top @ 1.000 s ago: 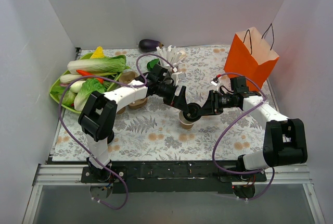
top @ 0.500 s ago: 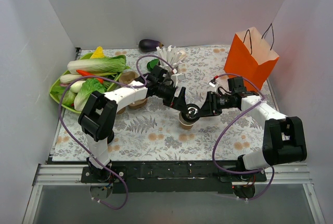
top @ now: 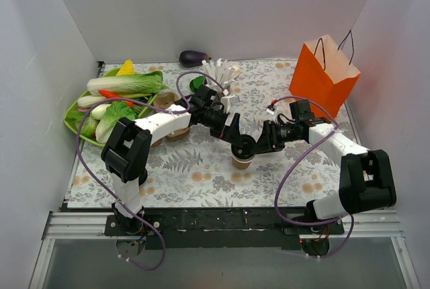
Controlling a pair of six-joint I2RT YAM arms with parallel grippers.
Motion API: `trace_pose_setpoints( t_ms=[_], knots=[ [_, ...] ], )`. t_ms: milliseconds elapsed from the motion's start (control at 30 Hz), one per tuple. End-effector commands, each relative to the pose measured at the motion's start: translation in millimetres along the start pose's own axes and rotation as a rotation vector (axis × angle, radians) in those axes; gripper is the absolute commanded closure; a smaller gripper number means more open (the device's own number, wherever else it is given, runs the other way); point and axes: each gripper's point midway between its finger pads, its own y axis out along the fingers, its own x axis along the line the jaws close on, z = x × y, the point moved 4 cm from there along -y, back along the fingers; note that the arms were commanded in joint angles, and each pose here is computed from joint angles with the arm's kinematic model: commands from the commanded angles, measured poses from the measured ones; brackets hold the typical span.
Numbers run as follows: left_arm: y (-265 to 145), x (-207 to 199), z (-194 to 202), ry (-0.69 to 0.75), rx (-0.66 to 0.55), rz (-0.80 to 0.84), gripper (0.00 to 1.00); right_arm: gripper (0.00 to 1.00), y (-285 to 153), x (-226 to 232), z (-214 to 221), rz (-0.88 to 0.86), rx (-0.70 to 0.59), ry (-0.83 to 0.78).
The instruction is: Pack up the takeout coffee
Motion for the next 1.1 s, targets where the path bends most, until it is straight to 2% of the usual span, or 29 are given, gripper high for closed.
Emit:
trace_pose_setpoints(
  t_ms=[0, 267, 400, 567, 1067],
  knots=[
    [-10, -10, 0, 0.044, -0.013, -0.012, 0.06, 0.48, -1, 2, -5, 0.015, -0.002, -0.035],
    [-11, -8, 2, 0.043, -0.013, -0.03, 0.06, 0.47, -3, 6, -7, 0.005, -0.012, -0.053],
    [-12, -7, 2, 0.047, -0.019, -0.047, 0.07, 0.4, -4, 11, -10, -0.015, -0.023, -0.073],
    [-13, -8, -4, 0.069, -0.038, -0.073, 0.07, 0.38, -5, 13, -10, -0.021, -0.03, -0.077],
    [-1, -37, -5, 0.213, -0.014, -0.08, 0.12, 0.37, -6, 13, -5, -0.013, -0.038, -0.078]
  ],
)
